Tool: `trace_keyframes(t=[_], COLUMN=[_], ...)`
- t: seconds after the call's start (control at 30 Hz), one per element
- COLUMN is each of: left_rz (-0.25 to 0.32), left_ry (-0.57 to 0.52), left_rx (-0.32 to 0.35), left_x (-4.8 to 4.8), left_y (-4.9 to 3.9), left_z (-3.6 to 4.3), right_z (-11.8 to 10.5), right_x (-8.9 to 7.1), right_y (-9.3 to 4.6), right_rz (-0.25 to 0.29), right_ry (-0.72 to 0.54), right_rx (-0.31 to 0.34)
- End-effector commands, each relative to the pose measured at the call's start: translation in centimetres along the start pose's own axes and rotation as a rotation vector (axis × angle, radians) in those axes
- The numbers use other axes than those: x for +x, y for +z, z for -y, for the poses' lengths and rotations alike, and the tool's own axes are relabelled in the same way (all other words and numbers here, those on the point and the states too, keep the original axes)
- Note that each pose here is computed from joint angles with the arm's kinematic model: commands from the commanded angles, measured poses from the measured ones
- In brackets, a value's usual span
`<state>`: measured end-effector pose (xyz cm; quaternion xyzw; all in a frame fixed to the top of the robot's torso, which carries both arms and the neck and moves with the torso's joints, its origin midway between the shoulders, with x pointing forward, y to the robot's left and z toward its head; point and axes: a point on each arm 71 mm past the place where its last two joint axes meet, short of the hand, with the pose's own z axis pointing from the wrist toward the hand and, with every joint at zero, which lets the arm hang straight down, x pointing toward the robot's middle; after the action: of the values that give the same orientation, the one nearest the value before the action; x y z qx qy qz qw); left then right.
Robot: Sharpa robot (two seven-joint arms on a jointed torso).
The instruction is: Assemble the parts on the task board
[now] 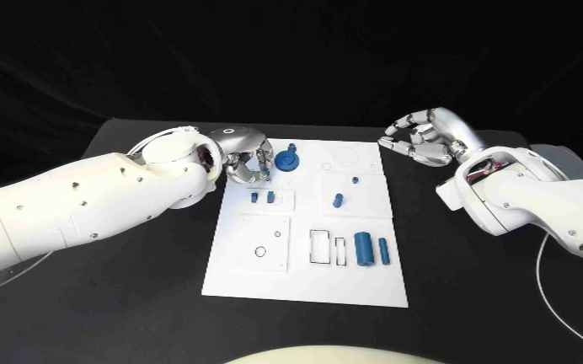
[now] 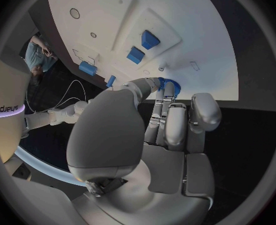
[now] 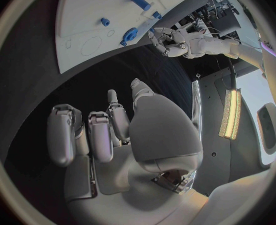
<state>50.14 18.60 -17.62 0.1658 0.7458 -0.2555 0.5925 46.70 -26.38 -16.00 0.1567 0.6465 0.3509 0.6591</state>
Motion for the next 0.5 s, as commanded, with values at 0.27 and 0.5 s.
trace_keyframes(t=[0.27,0.5], left_rz=[-0.034,-0.045], left_ry=[-0.023,-0.029], left_rx=[-0.015,-0.014], left_x=[0.57,0.93], left_y=[0.0,0.15], left_z=[-0.39,-0.3], right_z=[-0.15,-0.17], right_x=[0.17,0.18], right_y=[-0.02,-0.02], right_rz=[-0.013,-0.013], right_ry=[-0.004,-0.004], right_rx=[-0.012,-0.013])
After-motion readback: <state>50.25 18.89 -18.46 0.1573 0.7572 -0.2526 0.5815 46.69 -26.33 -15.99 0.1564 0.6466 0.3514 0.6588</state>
